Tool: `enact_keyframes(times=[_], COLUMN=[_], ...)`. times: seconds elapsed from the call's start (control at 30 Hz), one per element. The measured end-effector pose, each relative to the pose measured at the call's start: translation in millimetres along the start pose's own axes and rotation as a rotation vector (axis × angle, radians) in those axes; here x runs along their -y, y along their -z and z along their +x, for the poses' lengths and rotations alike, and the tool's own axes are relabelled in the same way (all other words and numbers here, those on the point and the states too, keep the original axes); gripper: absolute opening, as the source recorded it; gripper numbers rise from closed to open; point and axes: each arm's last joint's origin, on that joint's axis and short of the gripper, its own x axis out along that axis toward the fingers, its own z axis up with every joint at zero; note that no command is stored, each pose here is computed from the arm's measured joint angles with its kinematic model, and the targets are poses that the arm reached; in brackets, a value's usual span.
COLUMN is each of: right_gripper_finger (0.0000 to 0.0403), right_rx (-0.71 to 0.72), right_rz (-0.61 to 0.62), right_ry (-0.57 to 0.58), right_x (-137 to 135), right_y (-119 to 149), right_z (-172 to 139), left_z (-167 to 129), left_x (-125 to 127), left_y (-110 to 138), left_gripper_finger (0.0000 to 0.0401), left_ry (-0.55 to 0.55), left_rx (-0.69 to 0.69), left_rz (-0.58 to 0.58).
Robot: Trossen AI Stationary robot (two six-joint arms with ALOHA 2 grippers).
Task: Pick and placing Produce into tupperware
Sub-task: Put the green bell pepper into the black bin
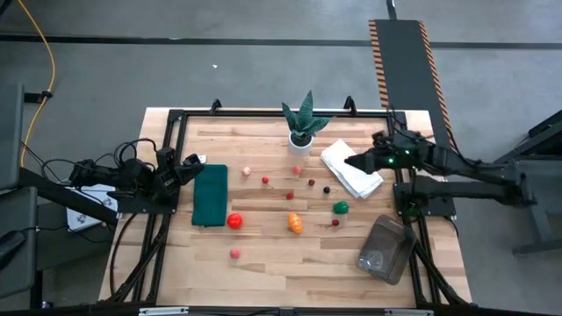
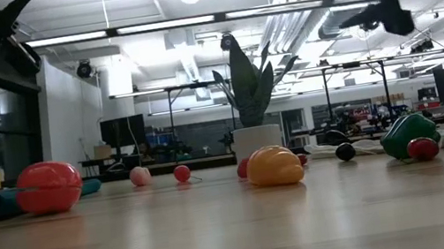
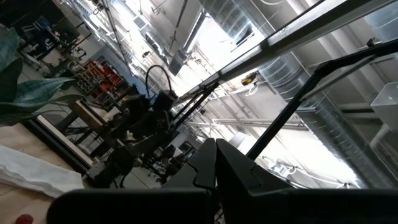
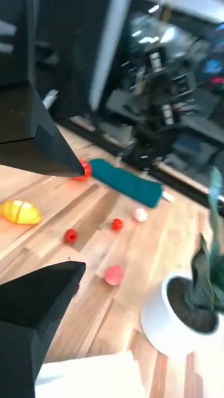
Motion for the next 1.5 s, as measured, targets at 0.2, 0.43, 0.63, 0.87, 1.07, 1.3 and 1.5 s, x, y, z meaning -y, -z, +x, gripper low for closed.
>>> enact_keyframes(times=[0.2,0.43,0.63,0.87,1.07,1.3,1.5], right_gripper_finger=[0.0225,0.0225,0.0225,0.0225,0.0225,0.0225,0.0225], right_rx=[-0.162,-0.336,-0.486,-0.597,-0.690,-0.783,-0.832], right_rz=[-0.154,-0.281,-0.398,-0.537,-0.650,-0.761,-0.800], right_ry=[0.058,0.093,0.111,0.159,0.207,0.273,0.290], right_x=[-22.0,-38.2,-46.3,-56.4,-63.7,-74.2,-81.7], right_y=[-11.7,-4.0,13.1,29.2,36.2,35.4,32.4], right_z=[16.4,33.0,49.9,69.9,85.4,96.6,104.8], left_z=[0.0,0.0,-0.1,-0.1,-0.2,-0.4,-0.7], left_x=[0.0,-0.5,-2.9,-3.5,-3.4,-4.4,-6.1], left_y=[0.0,1.5,4.2,4.8,4.9,7.4,9.3], left_gripper_finger=[0.0001,0.0001,0.0001,0.0001,0.0001,0.0001,0.0001], left_ry=[0.001,0.005,-0.020,-0.025,-0.022,-0.015,-0.033], left_rx=[-0.001,-0.024,-0.052,-0.058,-0.061,-0.101,-0.121], left_rz=[-0.004,-0.020,-0.019,-0.032,-0.033,-0.028,-0.021])
